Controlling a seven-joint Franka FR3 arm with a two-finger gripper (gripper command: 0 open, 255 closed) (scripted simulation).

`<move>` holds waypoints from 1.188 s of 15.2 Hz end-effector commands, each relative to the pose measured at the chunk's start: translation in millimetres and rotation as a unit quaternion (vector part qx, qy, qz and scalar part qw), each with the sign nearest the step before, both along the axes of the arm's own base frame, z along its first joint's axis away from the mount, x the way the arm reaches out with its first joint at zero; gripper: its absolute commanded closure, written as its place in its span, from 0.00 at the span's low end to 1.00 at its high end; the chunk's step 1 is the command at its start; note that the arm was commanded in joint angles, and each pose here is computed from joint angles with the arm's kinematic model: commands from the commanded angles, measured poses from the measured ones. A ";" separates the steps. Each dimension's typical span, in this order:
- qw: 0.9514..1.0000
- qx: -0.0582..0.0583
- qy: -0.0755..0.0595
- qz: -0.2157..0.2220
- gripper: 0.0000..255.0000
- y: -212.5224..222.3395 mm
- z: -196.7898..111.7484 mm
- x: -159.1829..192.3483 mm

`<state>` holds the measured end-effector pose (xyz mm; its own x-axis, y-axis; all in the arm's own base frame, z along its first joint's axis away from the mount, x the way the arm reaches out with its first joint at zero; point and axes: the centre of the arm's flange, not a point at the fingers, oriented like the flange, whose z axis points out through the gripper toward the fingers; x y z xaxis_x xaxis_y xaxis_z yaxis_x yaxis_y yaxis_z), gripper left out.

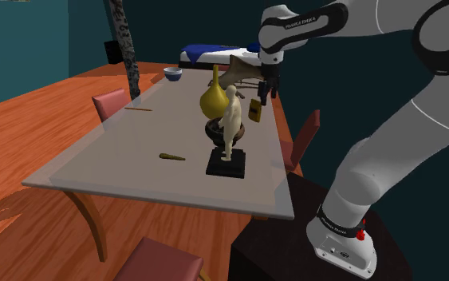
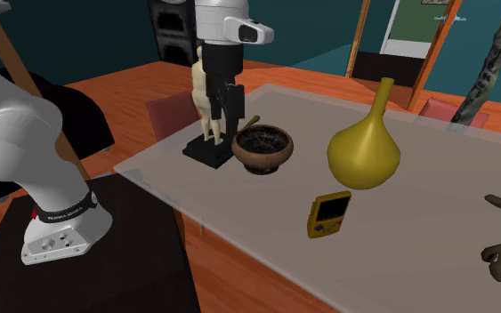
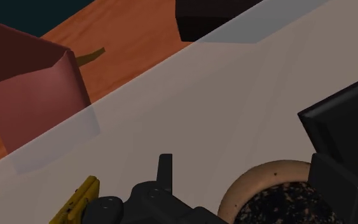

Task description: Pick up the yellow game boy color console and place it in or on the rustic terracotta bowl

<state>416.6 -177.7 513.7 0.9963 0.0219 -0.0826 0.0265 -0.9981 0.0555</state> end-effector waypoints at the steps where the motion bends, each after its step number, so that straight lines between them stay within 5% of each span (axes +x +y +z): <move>1: 1.000 0.003 0.002 0.004 0.00 -25.1 -7.6 13.6; 18: 0.999 0.036 0.015 0.031 0.00 -194.4 -92.1 139.5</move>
